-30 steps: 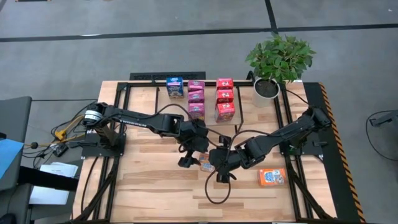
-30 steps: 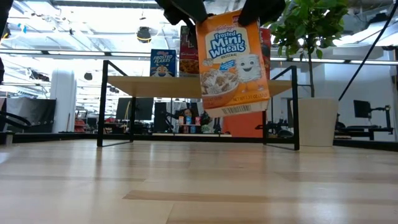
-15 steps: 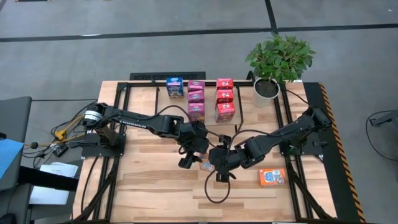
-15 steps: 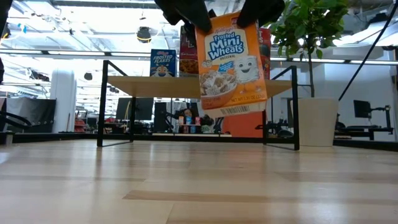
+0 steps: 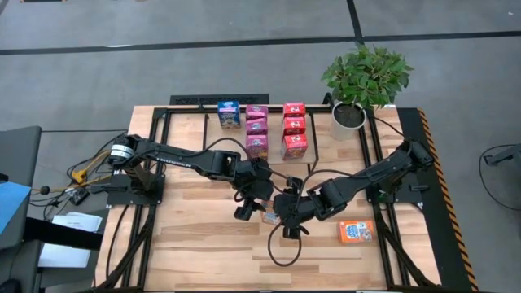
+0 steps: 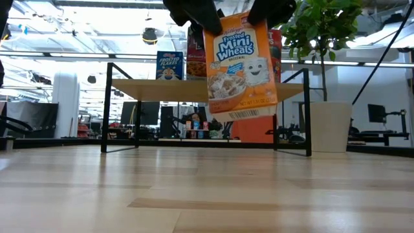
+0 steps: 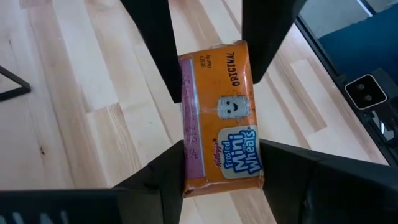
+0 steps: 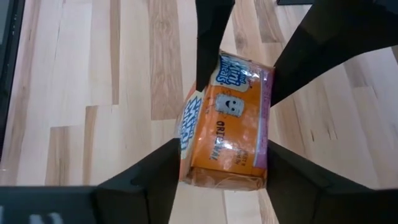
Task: Stack cereal on shelf
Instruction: Put the top orange cereal box on the shelf
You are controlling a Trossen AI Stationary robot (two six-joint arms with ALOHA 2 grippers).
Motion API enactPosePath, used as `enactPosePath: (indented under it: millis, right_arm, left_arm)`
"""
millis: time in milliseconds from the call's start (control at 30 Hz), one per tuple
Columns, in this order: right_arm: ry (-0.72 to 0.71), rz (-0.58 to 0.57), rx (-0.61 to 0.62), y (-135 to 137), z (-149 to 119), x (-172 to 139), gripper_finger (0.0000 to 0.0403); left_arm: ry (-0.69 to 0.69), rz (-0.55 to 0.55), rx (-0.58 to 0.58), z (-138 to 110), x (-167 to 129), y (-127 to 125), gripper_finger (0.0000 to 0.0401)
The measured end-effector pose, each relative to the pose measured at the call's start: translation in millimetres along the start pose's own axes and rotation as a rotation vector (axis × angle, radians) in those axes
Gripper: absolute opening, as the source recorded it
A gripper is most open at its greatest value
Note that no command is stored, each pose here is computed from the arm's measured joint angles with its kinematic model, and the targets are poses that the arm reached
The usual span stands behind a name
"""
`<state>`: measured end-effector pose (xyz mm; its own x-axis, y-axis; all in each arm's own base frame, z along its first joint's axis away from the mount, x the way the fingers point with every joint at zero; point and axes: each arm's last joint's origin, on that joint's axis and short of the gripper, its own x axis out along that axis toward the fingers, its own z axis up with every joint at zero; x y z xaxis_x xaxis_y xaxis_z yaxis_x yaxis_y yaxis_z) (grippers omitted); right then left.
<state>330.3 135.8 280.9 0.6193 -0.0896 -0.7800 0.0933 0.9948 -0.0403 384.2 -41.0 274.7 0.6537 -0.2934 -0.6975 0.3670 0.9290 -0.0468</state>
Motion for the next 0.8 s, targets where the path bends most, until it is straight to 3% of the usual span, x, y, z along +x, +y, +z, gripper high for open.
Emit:
enactPosePath:
  millis: [533, 667, 800]
  right_arm:
    - [0.092, -0.027, 0.031, -1, -14, -23, 0.0246]
    - [0.124, -0.078, 0.027, 5, -25, -34, 0.0246]
    - [0.145, -0.133, 0.032, 12, -36, -42, 0.0246]
  left_arm:
    - [0.115, 0.025, -0.100, -8, -4, -1, 0.0158]
    - [0.119, -0.033, -0.170, -1, -23, -10, 0.0158]
    - [0.116, -0.037, -0.157, 7, -65, -32, 0.0158]
